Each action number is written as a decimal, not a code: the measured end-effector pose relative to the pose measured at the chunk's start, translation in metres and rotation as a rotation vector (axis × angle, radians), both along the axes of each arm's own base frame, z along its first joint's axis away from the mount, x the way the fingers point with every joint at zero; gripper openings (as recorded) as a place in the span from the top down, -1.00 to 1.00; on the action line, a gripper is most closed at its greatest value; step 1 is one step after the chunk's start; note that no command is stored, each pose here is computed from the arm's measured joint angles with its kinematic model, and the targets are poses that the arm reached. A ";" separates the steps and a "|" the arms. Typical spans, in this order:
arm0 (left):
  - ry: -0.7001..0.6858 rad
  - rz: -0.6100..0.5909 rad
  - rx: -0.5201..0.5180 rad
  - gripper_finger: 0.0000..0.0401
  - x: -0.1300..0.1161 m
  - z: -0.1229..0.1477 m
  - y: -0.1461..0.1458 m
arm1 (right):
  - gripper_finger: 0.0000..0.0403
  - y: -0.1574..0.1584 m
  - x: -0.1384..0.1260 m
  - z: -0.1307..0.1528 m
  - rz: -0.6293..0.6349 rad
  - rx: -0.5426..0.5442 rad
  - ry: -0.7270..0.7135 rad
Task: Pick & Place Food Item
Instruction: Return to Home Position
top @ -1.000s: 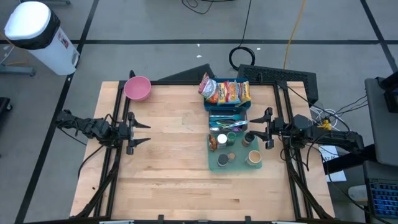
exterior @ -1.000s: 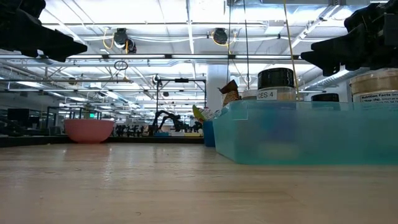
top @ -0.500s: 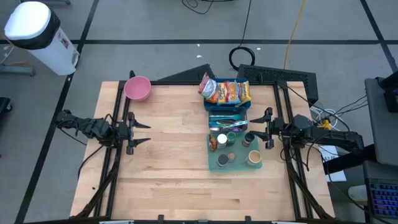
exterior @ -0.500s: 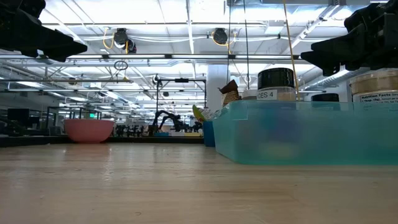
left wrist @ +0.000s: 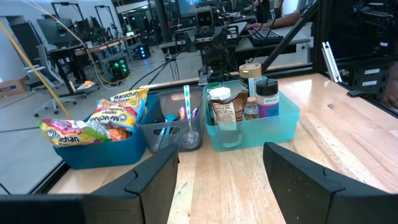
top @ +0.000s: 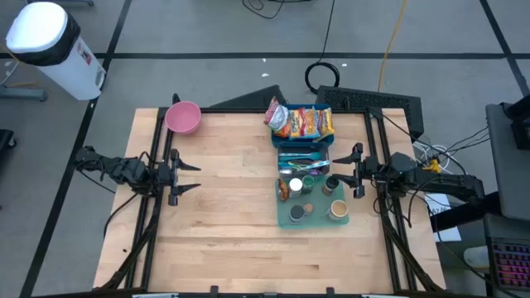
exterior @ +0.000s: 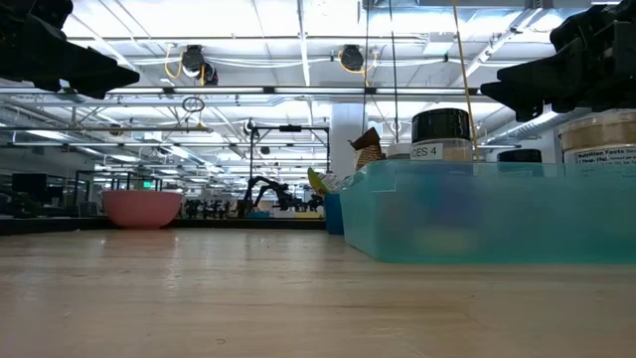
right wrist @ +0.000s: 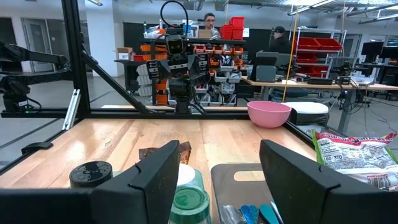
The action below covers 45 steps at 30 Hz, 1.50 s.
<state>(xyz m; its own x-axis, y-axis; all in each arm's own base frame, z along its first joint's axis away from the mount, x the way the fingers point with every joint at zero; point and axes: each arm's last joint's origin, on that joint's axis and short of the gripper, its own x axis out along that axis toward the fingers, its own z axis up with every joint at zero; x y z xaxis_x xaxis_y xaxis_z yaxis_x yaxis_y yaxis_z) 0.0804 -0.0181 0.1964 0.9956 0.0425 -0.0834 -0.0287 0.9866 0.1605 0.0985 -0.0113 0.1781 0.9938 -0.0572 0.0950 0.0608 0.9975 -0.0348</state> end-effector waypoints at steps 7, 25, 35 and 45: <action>0.000 0.000 0.000 -0.21 0.000 0.000 0.000 | -0.07 0.000 0.000 0.000 0.000 0.000 0.000; 0.000 0.000 0.000 -0.21 0.000 0.000 0.000 | -0.06 0.000 0.000 0.000 0.000 0.000 0.000; 0.000 0.000 0.000 -0.21 0.000 0.000 0.000 | -0.05 0.000 0.000 0.000 0.000 0.000 0.000; 0.000 0.000 0.000 -0.21 0.000 0.000 0.000 | -0.05 0.000 0.000 0.000 0.000 0.000 0.000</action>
